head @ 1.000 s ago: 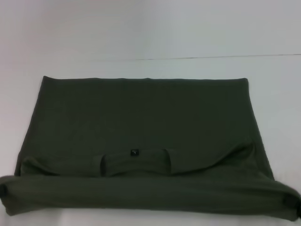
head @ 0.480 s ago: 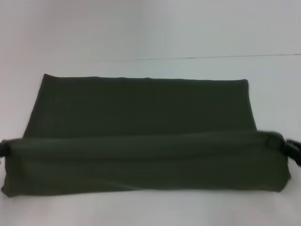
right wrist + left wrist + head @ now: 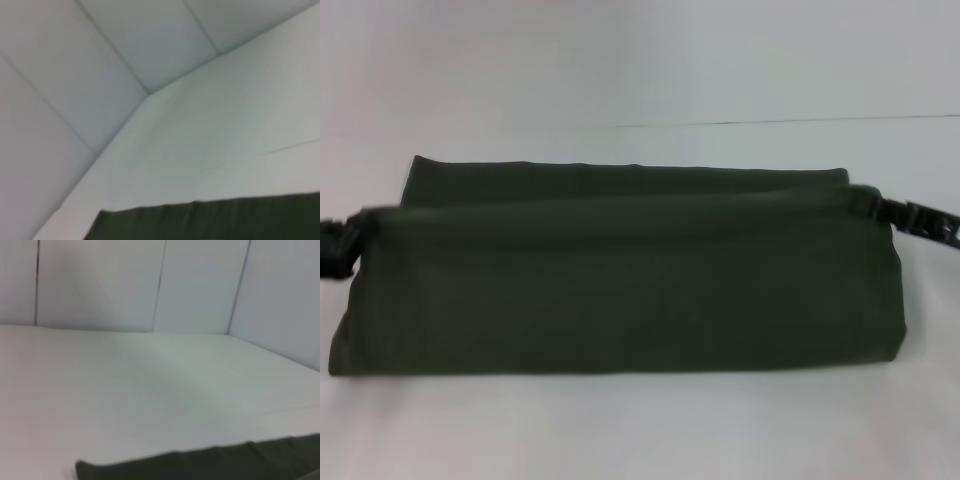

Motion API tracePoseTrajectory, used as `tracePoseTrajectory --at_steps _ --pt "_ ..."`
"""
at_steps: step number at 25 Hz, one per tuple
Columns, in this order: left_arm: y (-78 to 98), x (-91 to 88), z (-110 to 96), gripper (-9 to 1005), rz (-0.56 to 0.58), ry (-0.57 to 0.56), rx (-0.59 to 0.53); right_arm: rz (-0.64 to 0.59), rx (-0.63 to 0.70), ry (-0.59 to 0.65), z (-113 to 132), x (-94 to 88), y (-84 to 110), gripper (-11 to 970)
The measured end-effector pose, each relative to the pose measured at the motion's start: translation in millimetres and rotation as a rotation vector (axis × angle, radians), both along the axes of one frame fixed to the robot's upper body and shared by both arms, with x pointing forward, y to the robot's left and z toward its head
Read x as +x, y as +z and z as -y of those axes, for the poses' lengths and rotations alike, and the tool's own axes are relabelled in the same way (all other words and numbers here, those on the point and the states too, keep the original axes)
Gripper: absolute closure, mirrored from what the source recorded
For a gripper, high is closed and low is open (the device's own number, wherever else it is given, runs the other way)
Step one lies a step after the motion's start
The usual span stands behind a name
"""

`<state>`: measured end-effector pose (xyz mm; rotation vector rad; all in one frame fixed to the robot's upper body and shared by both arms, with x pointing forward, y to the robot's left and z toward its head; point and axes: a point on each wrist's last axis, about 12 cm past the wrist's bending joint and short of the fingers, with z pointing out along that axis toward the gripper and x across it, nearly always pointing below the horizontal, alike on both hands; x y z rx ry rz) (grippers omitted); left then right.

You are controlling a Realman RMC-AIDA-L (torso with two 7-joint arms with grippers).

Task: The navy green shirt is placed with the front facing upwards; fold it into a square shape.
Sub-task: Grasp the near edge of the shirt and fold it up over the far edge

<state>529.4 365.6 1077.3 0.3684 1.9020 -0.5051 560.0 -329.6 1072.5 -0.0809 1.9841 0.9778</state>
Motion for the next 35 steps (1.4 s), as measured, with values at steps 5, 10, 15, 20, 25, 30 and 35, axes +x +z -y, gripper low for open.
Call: tracePoseTrajectory --at_steps 5,10,15,20,25,30,35 --pt "10.1 41.9 16.3 984 -0.017 0.032 0.068 -0.036 -0.057 -0.058 -8.9 30.0 6.5 905" --pt "15.9 81.6 41.1 983 -0.037 0.071 0.17 -0.035 -0.133 -0.105 -19.5 51.8 9.5 904" --pt "22.0 116.7 71.5 984 -0.018 0.105 0.286 -0.016 -0.176 -0.156 -24.2 66.4 14.2 904" --pt "24.3 139.5 96.0 984 -0.002 0.141 0.411 -0.005 -0.262 -0.197 -31.9 80.3 14.6 903" --pt "17.3 146.0 107.1 979 -0.006 0.18 0.522 0.012 -0.36 -0.179 -53.6 87.2 4.0 903" --pt "10.8 145.1 112.6 950 -0.008 0.193 0.585 0.043 -0.431 -0.142 -72.8 88.4 -6.0 902" --pt "4.4 141.6 118.2 920 -0.014 0.176 0.611 0.054 -0.397 -0.171 -72.3 87.1 -7.1 816"
